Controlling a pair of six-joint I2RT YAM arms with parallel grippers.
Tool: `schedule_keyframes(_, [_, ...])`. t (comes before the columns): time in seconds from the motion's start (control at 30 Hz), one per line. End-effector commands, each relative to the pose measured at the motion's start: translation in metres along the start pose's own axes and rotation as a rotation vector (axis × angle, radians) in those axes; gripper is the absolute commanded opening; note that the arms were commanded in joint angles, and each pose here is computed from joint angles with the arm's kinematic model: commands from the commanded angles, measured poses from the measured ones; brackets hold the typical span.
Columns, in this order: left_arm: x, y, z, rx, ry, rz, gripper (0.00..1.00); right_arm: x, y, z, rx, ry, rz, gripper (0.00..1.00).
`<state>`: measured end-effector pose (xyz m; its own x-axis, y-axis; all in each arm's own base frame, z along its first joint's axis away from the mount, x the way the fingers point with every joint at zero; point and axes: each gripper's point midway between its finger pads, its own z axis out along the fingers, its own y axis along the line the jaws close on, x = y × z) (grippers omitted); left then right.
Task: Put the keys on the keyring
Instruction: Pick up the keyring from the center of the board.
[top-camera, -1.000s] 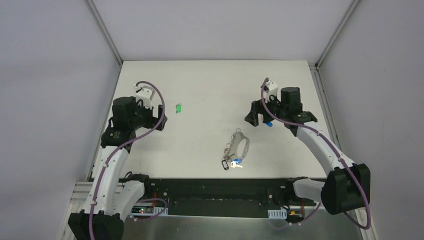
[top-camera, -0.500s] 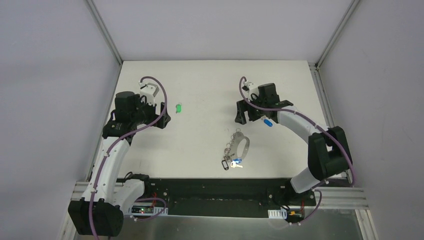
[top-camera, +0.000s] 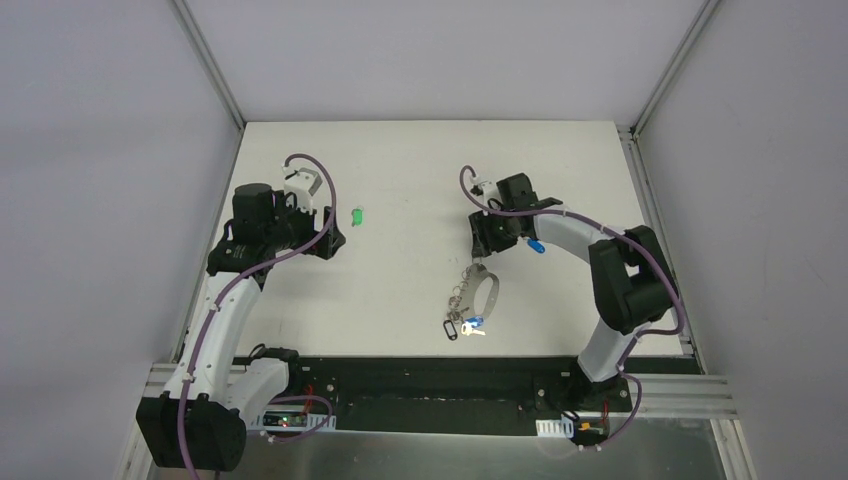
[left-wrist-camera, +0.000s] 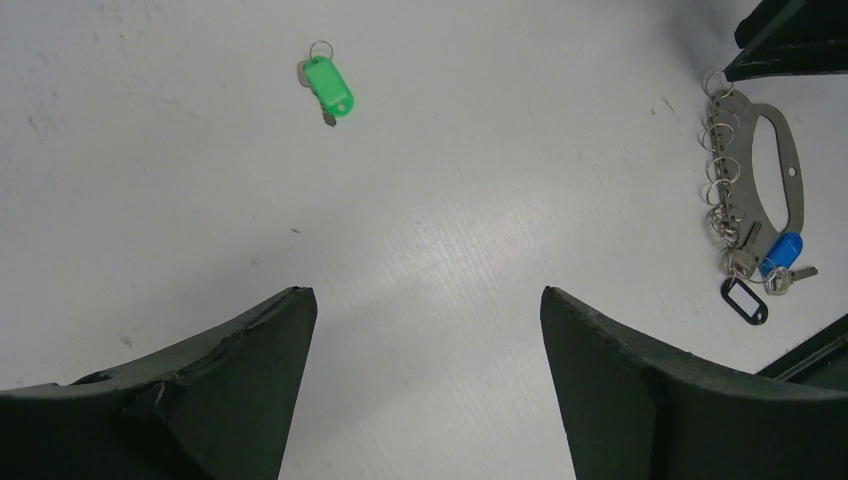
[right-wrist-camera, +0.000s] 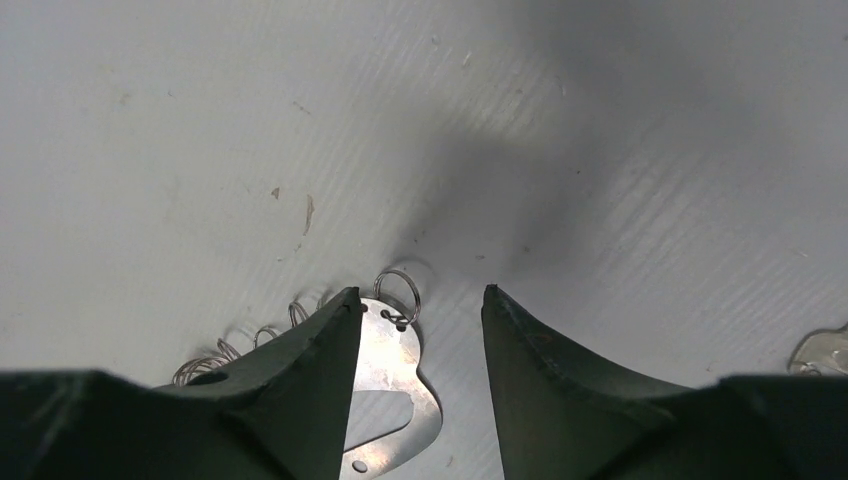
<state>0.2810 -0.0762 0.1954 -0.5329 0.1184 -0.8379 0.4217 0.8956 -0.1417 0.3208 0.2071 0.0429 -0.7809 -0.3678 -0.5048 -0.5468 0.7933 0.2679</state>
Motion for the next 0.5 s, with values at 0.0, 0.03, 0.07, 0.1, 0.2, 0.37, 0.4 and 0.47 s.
schedule_keyframes(0.0, [-0.003,-0.009,-0.002,0.037,-0.022,0.005,0.85,-0.002,0.004,0.002,-0.01,0.027,-0.007,0.5])
schedule_keyframes(0.03, [-0.003,-0.009,-0.001,0.039,-0.022,0.006,0.85,-0.001,0.005,0.003,-0.015,0.034,-0.006,0.49])
schedule_keyframes(0.07, [-0.003,-0.01,-0.001,0.041,-0.023,0.007,0.85,0.001,0.006,0.004,-0.021,0.044,-0.004,0.48])
schedule_keyframes(0.1, [-0.002,-0.01,-0.001,0.041,-0.021,0.006,0.85,0.003,0.007,0.006,-0.023,0.052,-0.001,0.47])
schedule_keyframes(0.2, [-0.003,-0.011,-0.002,0.046,-0.024,0.004,0.84,0.009,0.006,0.009,-0.024,0.073,0.006,0.44])
schedule_keyframes(0.37, [-0.003,-0.012,-0.002,0.047,-0.026,0.007,0.84,0.013,0.016,0.01,-0.081,0.091,0.018,0.39])
schedule_keyframes(0.4, [-0.003,-0.011,-0.002,0.047,-0.027,0.008,0.84,0.013,0.018,0.01,-0.095,0.093,0.02,0.37])
schedule_keyframes(0.47, [-0.002,-0.011,-0.002,0.045,-0.026,0.009,0.84,0.014,0.021,0.01,-0.11,0.1,0.026,0.33])
